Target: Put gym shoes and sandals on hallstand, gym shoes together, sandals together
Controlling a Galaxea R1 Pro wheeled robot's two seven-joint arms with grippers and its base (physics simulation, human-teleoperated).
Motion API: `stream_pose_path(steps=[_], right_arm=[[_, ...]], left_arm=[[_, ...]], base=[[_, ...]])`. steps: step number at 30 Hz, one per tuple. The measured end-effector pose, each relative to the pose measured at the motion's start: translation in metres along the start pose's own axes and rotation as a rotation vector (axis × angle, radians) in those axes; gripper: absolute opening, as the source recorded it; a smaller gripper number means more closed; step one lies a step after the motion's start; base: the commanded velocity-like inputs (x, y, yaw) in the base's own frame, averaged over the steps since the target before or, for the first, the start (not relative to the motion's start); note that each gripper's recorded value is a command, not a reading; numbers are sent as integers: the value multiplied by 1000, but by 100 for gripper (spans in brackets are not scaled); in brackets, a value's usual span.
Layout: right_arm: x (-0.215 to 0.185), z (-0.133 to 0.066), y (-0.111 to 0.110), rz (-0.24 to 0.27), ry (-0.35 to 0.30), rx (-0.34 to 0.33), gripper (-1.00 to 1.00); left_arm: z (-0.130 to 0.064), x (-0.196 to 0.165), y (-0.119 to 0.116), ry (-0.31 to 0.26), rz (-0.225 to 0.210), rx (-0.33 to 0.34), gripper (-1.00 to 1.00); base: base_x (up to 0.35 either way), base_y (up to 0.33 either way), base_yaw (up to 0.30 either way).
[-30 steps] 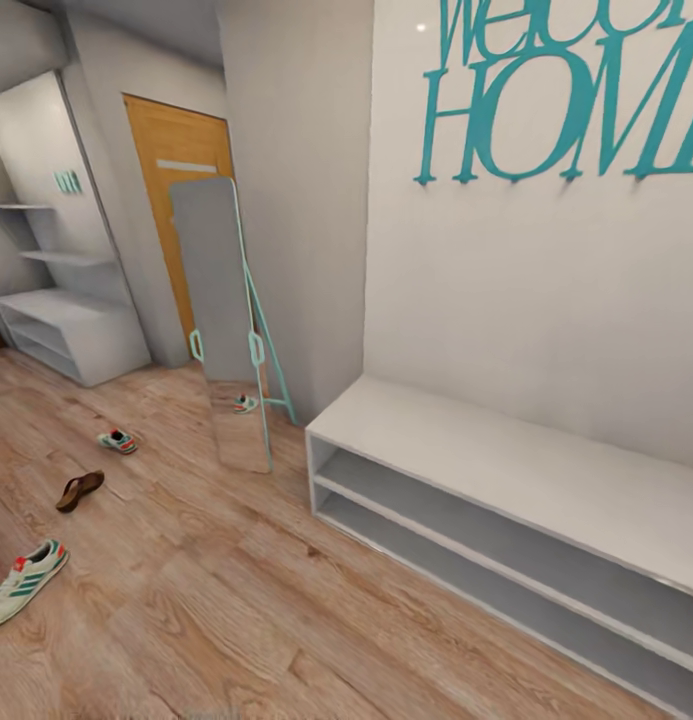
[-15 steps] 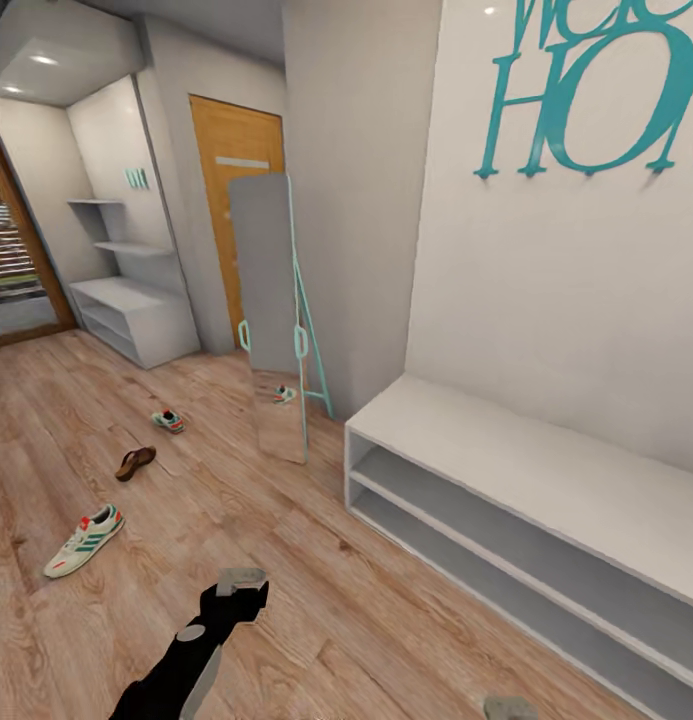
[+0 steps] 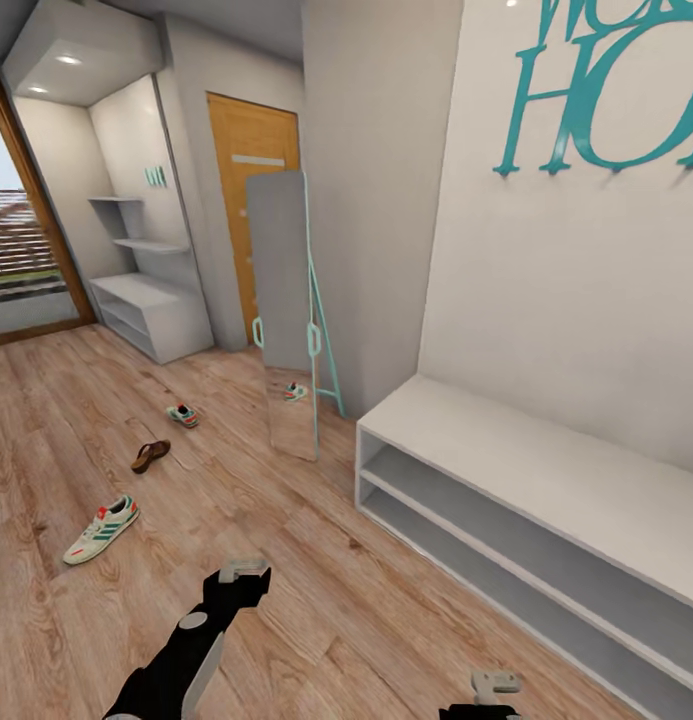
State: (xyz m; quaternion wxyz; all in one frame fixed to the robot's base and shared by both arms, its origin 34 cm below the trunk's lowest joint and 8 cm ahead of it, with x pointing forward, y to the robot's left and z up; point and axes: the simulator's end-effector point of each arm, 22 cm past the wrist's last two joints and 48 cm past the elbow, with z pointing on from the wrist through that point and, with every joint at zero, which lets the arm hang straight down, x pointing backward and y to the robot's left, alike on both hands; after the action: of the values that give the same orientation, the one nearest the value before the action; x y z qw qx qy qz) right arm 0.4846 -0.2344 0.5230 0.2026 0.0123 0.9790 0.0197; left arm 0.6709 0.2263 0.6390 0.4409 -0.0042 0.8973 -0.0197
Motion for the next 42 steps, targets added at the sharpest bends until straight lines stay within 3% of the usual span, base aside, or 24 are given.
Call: stream_pose_path(steps=[5,11,21,42], right_arm=[[0,0,0,2,1,3,100],[-5,0,2,3,-9,-1,100],[-37,-7,2,5,-79,-3,100],[-37,-5,0,-3,-77,-2,100]], left_arm=[[-1,-20,1,-27,2,-2,100],[-2,-33,0,-4,0,4,100],[-13,-104,-10,-128,-7,20,100],[-11,-97,-10,-91,-8,19,100]], base=[[0,0,250],[0,0,280],[0,0,285],[0,0,286]])
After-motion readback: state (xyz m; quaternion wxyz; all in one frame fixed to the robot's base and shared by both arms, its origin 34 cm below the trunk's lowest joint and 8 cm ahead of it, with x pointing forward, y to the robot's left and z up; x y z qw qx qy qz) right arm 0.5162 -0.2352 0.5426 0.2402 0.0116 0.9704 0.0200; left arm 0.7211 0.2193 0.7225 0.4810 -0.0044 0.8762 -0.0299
